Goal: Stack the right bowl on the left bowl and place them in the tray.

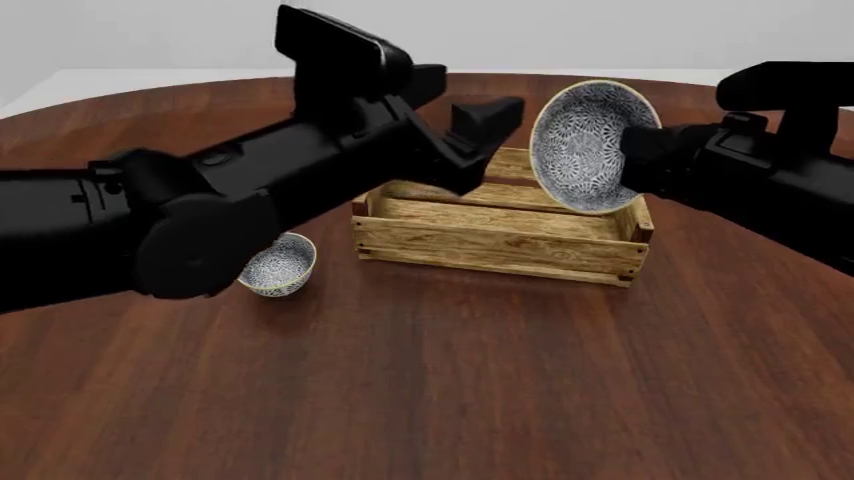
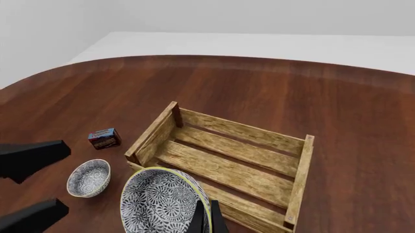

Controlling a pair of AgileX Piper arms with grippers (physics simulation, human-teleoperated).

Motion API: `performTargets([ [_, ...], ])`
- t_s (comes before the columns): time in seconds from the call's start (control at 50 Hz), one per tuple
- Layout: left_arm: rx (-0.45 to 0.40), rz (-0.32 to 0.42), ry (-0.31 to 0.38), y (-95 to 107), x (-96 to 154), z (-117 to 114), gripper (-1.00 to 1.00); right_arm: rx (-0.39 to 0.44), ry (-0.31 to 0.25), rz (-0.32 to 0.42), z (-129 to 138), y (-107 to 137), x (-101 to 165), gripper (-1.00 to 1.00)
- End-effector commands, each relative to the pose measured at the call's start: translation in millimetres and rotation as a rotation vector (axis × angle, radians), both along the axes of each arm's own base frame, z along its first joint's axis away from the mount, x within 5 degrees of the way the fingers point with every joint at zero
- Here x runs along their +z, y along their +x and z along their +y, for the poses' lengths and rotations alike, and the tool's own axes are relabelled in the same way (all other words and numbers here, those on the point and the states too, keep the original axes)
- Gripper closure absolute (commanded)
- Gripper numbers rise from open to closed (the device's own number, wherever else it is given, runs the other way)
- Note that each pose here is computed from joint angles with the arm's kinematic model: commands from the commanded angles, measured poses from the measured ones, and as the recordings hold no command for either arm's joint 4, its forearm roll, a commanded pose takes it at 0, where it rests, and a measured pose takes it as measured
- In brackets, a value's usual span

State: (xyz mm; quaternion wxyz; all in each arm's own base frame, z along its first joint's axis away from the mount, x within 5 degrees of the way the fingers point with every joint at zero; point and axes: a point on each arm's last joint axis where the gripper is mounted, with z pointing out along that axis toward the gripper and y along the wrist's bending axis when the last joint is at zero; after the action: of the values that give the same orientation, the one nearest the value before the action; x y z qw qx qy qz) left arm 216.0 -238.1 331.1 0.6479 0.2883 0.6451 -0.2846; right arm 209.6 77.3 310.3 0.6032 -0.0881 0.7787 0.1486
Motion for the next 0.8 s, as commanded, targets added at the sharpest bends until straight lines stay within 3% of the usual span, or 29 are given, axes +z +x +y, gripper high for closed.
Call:
performTargets([
  [0.02, -0.001, 0.016, -0.002, 8, -5, -10, -1.0, -0.003, 0.025, 0.001, 1, 0, 2, 1.0],
  [0.8, -0.006, 0.087, 0.005, 35, -46, -43, -1.0, 0.023, 0.028, 0.015, 7, -1, -2, 1.0],
])
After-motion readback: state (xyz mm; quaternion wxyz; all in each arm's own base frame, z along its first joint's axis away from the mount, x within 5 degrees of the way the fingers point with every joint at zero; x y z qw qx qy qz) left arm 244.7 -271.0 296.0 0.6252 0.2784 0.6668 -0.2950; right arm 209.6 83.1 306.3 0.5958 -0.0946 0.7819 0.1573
